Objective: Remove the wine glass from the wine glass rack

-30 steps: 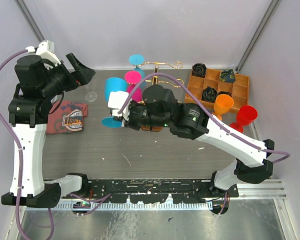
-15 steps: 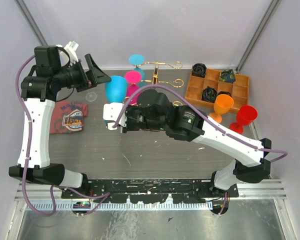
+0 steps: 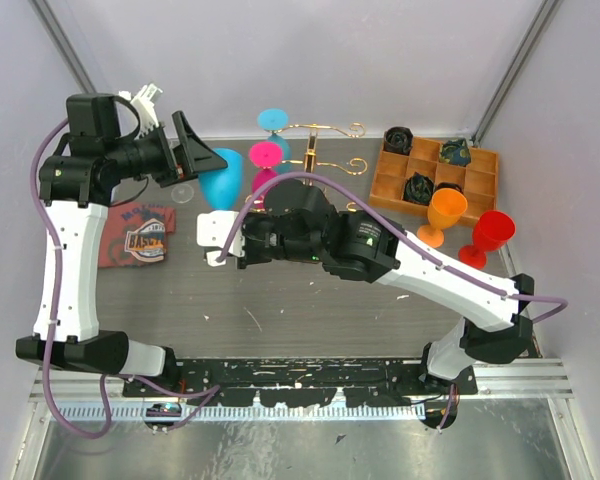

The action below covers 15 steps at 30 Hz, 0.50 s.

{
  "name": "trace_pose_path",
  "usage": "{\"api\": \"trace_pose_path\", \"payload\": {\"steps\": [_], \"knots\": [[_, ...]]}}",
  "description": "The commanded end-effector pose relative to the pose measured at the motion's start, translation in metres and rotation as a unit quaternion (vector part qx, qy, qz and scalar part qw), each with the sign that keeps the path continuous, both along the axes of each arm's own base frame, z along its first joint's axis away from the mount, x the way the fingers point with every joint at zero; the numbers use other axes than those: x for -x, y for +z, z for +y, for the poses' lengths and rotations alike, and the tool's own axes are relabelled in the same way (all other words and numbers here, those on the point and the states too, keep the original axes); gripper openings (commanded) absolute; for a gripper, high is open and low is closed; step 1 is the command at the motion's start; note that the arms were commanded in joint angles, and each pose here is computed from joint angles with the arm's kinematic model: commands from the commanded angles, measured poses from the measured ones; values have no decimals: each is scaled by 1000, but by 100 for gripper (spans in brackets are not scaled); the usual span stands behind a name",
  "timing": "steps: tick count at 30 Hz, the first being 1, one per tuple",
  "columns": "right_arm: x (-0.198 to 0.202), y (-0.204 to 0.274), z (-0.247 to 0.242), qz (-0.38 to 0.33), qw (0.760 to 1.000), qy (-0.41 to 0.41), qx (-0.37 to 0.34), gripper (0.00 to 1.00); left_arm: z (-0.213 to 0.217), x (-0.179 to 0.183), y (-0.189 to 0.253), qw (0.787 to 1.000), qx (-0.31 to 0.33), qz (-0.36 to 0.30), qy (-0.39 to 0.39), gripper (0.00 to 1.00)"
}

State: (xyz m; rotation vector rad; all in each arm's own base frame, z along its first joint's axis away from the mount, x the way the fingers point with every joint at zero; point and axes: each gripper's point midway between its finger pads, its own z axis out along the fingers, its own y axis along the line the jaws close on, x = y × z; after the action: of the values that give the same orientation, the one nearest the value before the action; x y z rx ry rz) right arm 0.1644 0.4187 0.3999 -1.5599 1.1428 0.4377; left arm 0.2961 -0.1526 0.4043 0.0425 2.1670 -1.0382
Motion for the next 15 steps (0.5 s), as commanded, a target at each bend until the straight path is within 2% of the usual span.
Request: {"api": "trace_pose_path", "payload": {"steps": [1, 15], "knots": [[5, 41, 5, -24, 998, 12, -55, 1, -3, 11, -8, 1000, 2, 20, -17, 98], [10, 35, 14, -18, 998, 27, -47, 1, -11, 14, -16, 999, 3, 38, -35, 98]]}}
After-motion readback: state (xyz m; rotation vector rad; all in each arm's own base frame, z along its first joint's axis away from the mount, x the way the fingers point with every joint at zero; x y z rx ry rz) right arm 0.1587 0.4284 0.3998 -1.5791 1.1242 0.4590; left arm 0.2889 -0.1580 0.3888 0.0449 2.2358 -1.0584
